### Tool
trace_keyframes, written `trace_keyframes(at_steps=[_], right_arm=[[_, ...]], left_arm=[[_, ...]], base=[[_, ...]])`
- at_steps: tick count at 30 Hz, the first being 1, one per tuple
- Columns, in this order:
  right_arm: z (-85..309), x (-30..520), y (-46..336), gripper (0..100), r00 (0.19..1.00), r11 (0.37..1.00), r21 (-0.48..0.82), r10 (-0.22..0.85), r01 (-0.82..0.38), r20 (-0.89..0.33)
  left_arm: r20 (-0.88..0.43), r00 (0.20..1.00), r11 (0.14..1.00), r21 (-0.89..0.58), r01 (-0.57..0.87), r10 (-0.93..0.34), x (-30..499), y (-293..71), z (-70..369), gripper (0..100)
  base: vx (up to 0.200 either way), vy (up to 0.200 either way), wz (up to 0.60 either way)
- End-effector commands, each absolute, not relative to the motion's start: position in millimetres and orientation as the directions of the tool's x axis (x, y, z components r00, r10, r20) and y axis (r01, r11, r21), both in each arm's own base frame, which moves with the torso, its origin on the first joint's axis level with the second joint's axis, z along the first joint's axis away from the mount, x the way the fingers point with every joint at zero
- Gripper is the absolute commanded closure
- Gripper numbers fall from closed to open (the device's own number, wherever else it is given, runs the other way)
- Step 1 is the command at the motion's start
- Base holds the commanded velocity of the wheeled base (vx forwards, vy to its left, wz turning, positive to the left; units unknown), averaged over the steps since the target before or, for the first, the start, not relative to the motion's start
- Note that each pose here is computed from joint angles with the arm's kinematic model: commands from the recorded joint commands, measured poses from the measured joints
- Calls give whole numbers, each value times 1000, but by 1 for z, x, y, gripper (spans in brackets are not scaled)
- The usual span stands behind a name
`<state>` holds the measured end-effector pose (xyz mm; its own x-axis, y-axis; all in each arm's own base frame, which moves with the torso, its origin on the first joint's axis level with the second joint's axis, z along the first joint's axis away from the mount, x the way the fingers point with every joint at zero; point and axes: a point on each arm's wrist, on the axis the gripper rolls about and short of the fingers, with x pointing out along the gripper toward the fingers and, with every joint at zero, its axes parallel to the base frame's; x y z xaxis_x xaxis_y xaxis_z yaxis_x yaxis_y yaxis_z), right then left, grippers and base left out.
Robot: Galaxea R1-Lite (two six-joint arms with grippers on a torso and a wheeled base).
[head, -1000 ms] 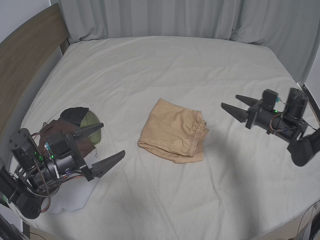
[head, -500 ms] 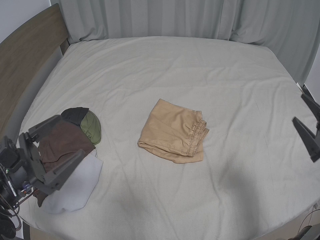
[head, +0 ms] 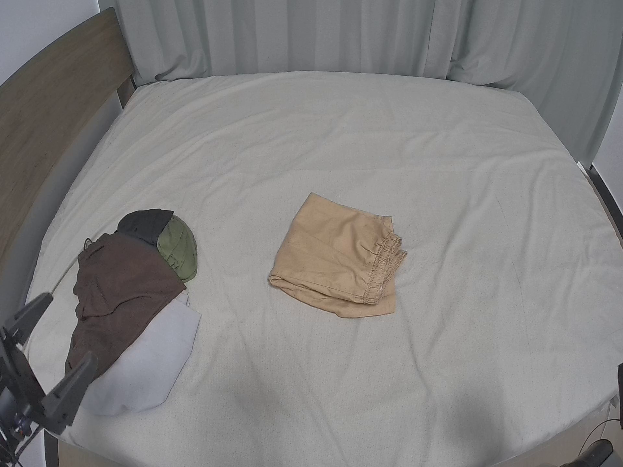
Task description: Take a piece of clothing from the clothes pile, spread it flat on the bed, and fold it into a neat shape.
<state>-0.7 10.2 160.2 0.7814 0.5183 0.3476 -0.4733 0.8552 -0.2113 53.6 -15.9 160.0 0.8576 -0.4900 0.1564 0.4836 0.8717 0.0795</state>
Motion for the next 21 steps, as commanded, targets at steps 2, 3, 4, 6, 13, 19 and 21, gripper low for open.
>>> trace_keyframes(at_steps=[2,3,4,6,13,19,21], right_arm=[[119,-23,4,0,896,952,-120,305,-281,322],[112,-21,4,0,932,965,-100,262,-244,252],[106,-19,3,0,953,973,-88,225,-211,204],[101,-18,2,0,973,983,-70,178,-169,150],[77,-22,1,0,1000,999,-49,9,-9,11],[76,-22,0,0,1000,1000,1,-6,6,-14],[76,-22,0,0,1000,1000,1,-6,6,-14]], left_arm=[[228,889,917,86,388,-398,-16,-6,118,0],[202,899,922,82,379,-388,-20,-6,107,0],[174,907,924,85,374,-383,-20,-6,103,0],[134,920,929,72,363,-369,-18,-6,100,0],[10,953,951,65,301,-302,-17,-4,87,0],[68,979,979,77,187,-192,-23,-5,83,0],[71,982,983,71,169,-174,-23,-4,83,0]], base=[[0,0,0],[0,0,0],[0,0,0],[0,0,0],[0,0,0],[0,0,0],[0,0,0]])
